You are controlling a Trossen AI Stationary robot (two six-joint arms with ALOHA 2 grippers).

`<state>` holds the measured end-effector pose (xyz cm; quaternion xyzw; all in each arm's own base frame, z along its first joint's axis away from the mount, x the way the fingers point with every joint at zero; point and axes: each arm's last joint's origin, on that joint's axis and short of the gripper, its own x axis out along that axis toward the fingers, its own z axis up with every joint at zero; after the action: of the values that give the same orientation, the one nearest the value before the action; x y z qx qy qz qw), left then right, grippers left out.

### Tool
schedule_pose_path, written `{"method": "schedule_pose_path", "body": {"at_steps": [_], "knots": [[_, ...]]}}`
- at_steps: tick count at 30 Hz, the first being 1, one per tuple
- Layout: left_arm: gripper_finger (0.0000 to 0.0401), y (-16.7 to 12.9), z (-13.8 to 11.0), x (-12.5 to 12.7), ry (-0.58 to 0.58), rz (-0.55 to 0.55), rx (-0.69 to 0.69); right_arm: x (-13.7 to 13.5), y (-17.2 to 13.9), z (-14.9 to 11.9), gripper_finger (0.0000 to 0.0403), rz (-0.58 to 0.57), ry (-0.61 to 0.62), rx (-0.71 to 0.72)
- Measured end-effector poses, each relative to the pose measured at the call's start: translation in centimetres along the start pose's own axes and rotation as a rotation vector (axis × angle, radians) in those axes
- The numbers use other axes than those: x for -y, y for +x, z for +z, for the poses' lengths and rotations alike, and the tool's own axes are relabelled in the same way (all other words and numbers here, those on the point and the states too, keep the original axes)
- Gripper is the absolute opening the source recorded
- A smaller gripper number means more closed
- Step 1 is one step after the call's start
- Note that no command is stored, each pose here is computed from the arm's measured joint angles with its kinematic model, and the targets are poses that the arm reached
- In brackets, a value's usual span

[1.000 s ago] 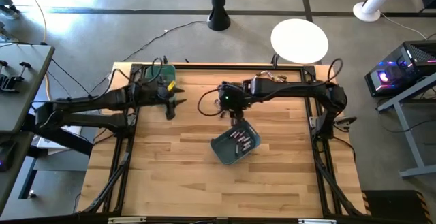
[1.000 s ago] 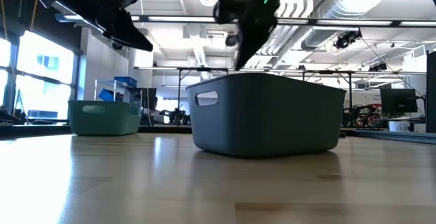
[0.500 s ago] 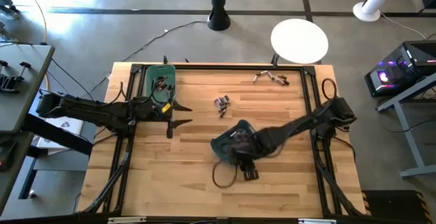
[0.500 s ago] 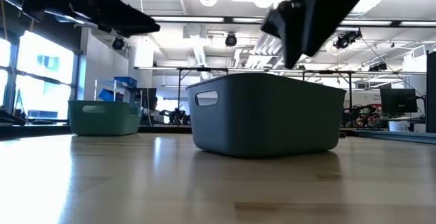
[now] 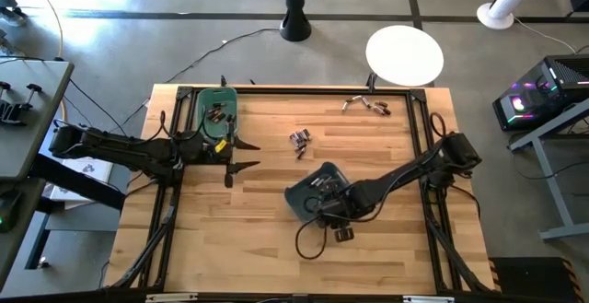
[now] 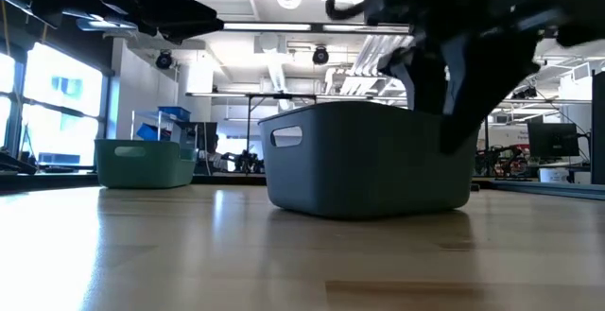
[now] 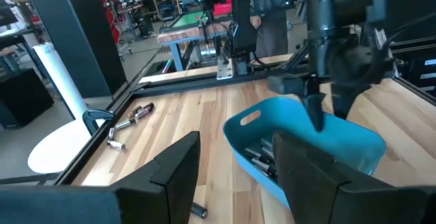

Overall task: Sort batteries
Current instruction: Move the blue bin to the middle right of the table

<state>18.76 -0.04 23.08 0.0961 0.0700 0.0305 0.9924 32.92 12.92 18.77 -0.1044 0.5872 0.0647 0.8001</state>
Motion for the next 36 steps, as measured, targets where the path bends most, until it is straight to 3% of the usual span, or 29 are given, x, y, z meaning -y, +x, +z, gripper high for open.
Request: {"method": "schedule_pose_path", "body": {"at_steps": [5, 14, 27, 36], "knots": [[0.0176, 0.0, 0.0, 0.0, 0.0, 0.01, -0.002, 1.3, 0.4, -0.1, 0.0136, -0.01, 0.073, -0.011], [0.0176, 0.0, 0.0, -0.1, -0.017, 0.037, -0.007, 1.3, 0.3, -0.5, 0.0008, 0.048, 0.201, -0.066], [0.0176, 0.0, -0.1, -0.1, -0.017, 0.035, -0.014, -1.6, -0.7, -3.6, 0.0002, -0.021, 0.304, -0.336], [0.0176, 0.0, -0.2, -0.1, -0.016, 0.034, -0.02, -3.3, -1.4, -5.3, 0.0002, -0.07, 0.247, -0.465]]}}
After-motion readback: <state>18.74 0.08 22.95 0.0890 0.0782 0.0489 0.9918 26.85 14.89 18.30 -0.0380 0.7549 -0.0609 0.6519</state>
